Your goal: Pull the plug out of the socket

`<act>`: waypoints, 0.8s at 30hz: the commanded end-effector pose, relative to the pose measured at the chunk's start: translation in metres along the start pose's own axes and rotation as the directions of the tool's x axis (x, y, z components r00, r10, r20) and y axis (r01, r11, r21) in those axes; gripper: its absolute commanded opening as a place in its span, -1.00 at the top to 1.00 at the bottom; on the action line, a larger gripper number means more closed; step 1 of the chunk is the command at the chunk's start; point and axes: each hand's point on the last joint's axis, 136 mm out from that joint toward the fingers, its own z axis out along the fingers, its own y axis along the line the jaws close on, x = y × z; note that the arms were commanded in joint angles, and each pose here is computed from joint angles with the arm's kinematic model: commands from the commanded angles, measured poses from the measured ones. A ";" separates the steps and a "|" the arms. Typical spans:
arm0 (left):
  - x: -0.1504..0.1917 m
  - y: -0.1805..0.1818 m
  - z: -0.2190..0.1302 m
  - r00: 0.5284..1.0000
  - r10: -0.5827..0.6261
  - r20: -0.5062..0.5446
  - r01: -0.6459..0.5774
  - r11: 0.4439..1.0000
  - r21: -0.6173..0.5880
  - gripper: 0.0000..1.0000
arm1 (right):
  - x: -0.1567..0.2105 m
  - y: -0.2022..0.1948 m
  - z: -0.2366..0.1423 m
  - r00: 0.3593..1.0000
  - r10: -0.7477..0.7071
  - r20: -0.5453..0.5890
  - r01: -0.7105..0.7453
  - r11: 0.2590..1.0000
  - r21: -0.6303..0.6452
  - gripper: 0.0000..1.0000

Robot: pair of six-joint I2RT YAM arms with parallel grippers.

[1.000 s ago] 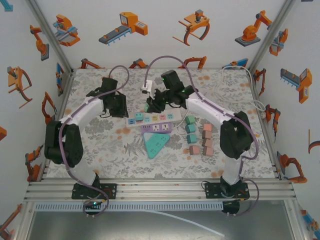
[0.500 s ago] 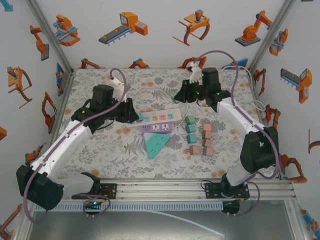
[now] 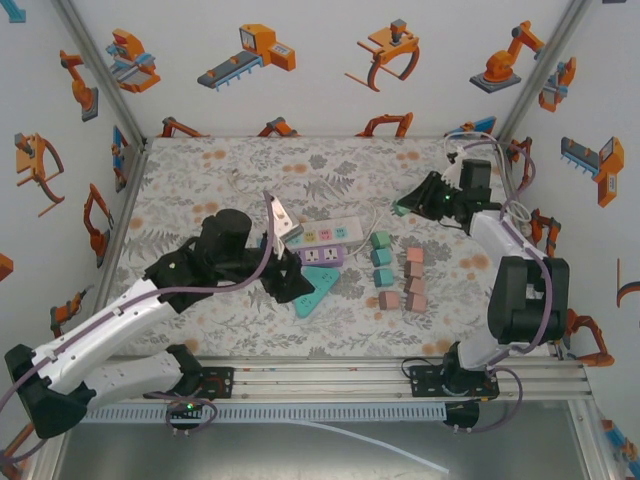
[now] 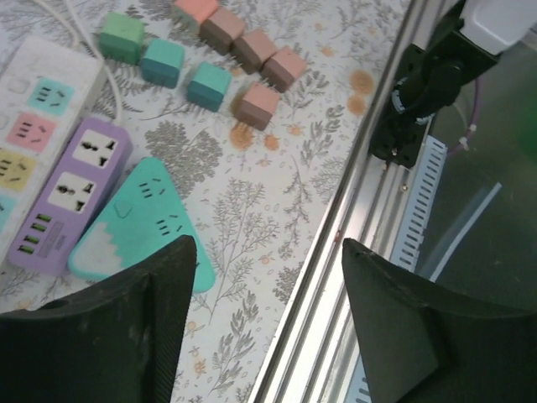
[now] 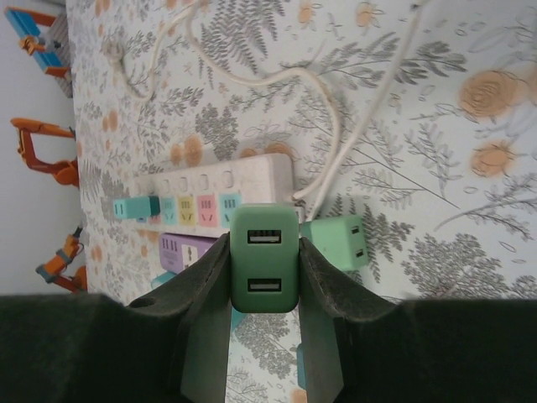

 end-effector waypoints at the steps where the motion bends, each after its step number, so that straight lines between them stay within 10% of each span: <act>1: -0.013 -0.013 0.002 0.991 0.108 0.072 -0.112 0.992 0.051 -0.52 | 0.009 -0.020 0.007 0.998 0.053 -0.016 -0.053 0.999 -0.005 0.84; 7: -0.035 -0.015 0.006 0.971 0.200 0.129 -0.208 0.977 0.050 -0.97 | 0.028 -0.047 0.018 0.995 0.085 -0.044 -0.083 0.996 0.032 0.81; 24: -0.028 0.001 0.016 0.967 0.227 0.112 -0.226 0.974 -0.022 -0.94 | 0.048 -0.094 0.031 0.994 0.101 -0.029 -0.097 0.989 0.114 0.62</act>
